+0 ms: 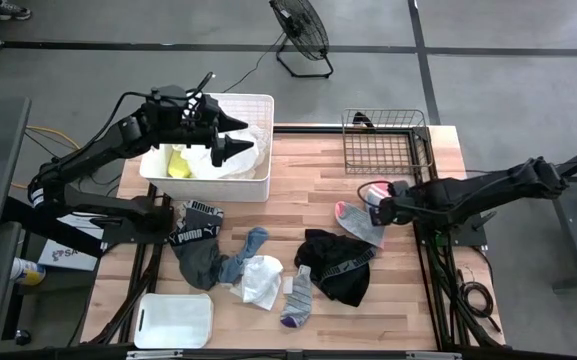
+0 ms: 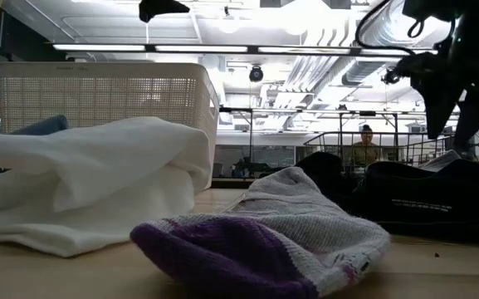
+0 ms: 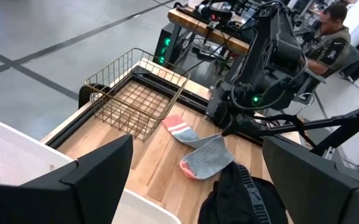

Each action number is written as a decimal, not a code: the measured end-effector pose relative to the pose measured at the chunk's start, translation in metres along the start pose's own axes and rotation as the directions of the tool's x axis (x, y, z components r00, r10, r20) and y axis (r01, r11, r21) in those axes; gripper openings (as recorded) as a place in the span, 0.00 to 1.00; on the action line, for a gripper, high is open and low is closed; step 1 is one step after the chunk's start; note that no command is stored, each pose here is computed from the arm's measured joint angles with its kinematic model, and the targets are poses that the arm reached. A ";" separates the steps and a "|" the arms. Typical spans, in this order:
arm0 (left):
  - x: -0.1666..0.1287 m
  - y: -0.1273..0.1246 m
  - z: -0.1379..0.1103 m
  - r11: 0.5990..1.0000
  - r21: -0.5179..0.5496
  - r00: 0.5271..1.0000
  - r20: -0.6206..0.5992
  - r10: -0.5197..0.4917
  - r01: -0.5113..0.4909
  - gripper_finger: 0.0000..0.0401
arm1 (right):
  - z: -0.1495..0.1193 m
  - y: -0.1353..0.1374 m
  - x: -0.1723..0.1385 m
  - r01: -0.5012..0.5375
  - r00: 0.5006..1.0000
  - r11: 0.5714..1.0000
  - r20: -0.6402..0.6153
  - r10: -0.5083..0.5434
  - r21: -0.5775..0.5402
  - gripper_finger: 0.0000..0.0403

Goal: Pick & Place Cloths
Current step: Put the gray sock into the bottom white bin

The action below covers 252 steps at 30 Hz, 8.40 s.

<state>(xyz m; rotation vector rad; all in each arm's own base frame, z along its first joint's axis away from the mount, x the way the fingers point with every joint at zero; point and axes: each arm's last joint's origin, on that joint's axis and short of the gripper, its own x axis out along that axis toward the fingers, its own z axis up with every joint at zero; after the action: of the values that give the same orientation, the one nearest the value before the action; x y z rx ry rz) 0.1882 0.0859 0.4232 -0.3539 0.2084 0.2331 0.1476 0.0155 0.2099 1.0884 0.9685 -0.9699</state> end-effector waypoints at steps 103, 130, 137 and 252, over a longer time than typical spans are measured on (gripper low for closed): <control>0.051 -0.061 -0.017 0.916 0.312 0.966 -0.022 -0.257 0.251 0.88 | 0.054 0.127 -0.126 -0.767 0.269 0.303 0.145 0.952 -0.565 0.01; 0.054 -0.075 -0.014 0.860 0.381 0.927 0.018 -0.375 0.340 0.88 | 0.071 0.207 -0.155 -0.641 0.196 0.217 0.116 0.974 -0.736 0.01; 0.055 -0.075 -0.015 0.860 0.381 0.928 0.012 -0.372 0.340 0.88 | 0.078 0.234 -0.151 -0.630 0.201 0.239 0.142 0.969 -0.739 0.01; -0.073 -0.202 -0.171 0.941 -0.324 0.469 -0.849 -0.245 -0.095 0.01 | 0.106 0.161 -0.196 -0.375 0.416 0.390 0.223 0.881 -0.841 0.71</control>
<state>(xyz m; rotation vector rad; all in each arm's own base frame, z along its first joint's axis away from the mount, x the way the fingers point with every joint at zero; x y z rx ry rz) 0.1444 -0.1748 0.3476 -0.8167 1.2261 -0.0422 0.2612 -0.0312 0.4565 0.3147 0.1154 -0.1359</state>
